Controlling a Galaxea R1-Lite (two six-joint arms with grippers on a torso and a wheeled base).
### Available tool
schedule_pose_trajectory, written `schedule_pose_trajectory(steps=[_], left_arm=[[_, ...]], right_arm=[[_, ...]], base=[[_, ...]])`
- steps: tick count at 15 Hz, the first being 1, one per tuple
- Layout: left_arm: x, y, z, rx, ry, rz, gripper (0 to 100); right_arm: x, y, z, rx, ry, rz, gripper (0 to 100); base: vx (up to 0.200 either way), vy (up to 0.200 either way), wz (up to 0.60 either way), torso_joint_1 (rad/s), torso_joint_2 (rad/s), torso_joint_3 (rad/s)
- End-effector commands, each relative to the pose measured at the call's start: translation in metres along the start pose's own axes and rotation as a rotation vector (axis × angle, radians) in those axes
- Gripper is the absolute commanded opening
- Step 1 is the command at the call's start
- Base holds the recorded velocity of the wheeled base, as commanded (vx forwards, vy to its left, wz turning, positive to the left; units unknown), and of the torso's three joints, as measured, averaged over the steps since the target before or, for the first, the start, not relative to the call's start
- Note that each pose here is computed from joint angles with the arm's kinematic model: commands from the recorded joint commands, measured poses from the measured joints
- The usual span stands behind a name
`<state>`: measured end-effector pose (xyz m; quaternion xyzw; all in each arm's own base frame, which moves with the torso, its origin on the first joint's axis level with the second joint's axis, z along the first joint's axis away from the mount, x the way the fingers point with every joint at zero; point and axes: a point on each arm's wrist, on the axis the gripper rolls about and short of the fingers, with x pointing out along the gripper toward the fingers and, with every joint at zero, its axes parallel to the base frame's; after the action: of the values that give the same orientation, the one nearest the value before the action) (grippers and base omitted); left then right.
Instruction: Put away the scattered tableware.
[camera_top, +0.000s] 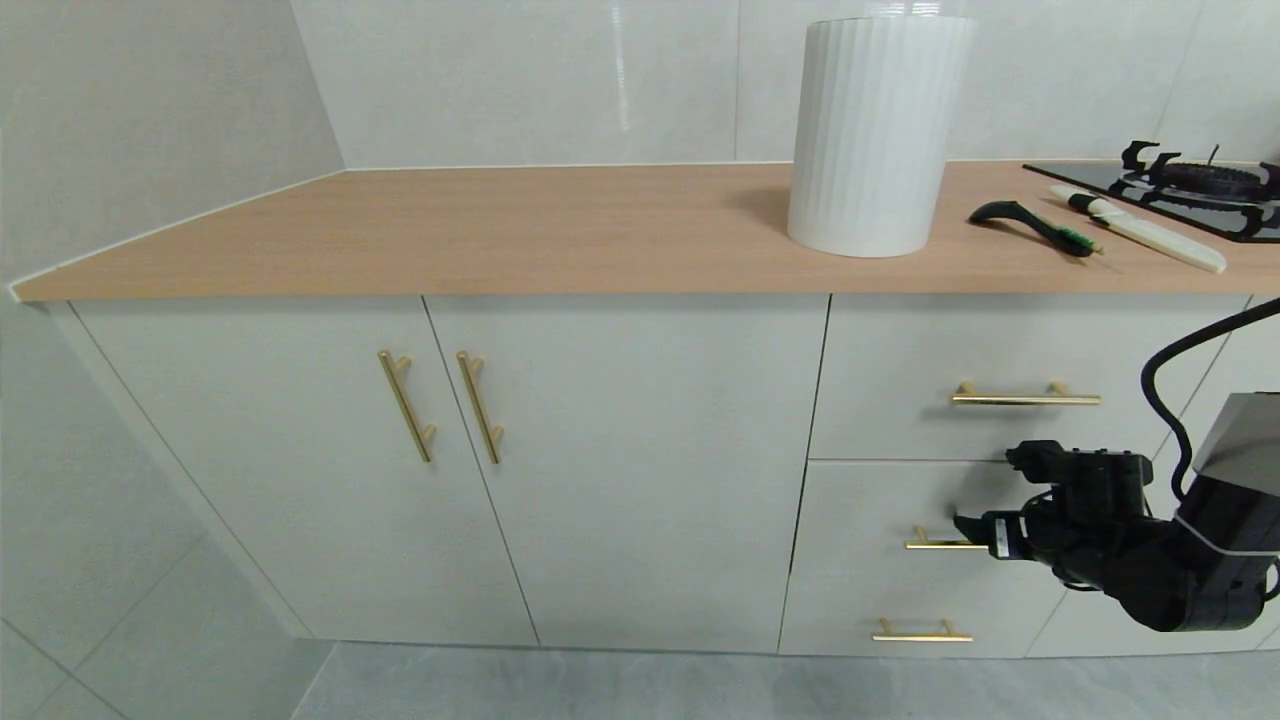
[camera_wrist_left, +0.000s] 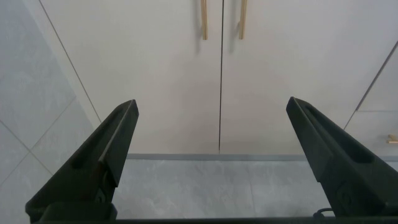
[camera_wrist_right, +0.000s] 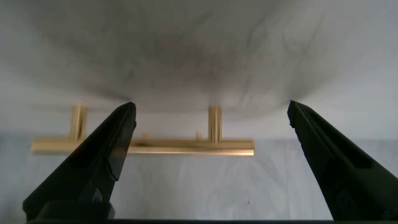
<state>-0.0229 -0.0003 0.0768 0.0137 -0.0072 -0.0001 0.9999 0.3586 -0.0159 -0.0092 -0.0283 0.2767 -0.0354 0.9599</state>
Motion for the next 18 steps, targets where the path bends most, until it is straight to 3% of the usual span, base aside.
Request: schedule_pose_trajectory(steps=[1, 13, 17, 18], left_arm=[[0.0, 0.0, 0.0, 0.0, 0.001, 0.0, 100], [0.0, 0.0, 0.0, 0.0, 0.001, 0.0, 100], [0.0, 0.0, 0.0, 0.0, 0.001, 0.0, 100], [0.0, 0.0, 0.0, 0.0, 0.001, 0.0, 100]], right_arm=[[0.01, 0.001, -0.014, -0.005, 0.014, -0.003, 100], [-0.001, 0.0, -0.03, -0.019, 0.08, -0.002, 100], [-0.032, -0.002, -0.027, -0.015, 0.089, 0.0, 100], [-0.061, -0.004, -0.02, -0.014, 0.069, 0.002, 100]], base=[[0.0, 0.0, 0.0, 0.0, 0.0, 0.0], [0.0, 0.0, 0.0, 0.0, 0.0, 0.0], [0.0, 0.0, 0.0, 0.0, 0.0, 0.0], [0.0, 0.0, 0.0, 0.0, 0.0, 0.0]])
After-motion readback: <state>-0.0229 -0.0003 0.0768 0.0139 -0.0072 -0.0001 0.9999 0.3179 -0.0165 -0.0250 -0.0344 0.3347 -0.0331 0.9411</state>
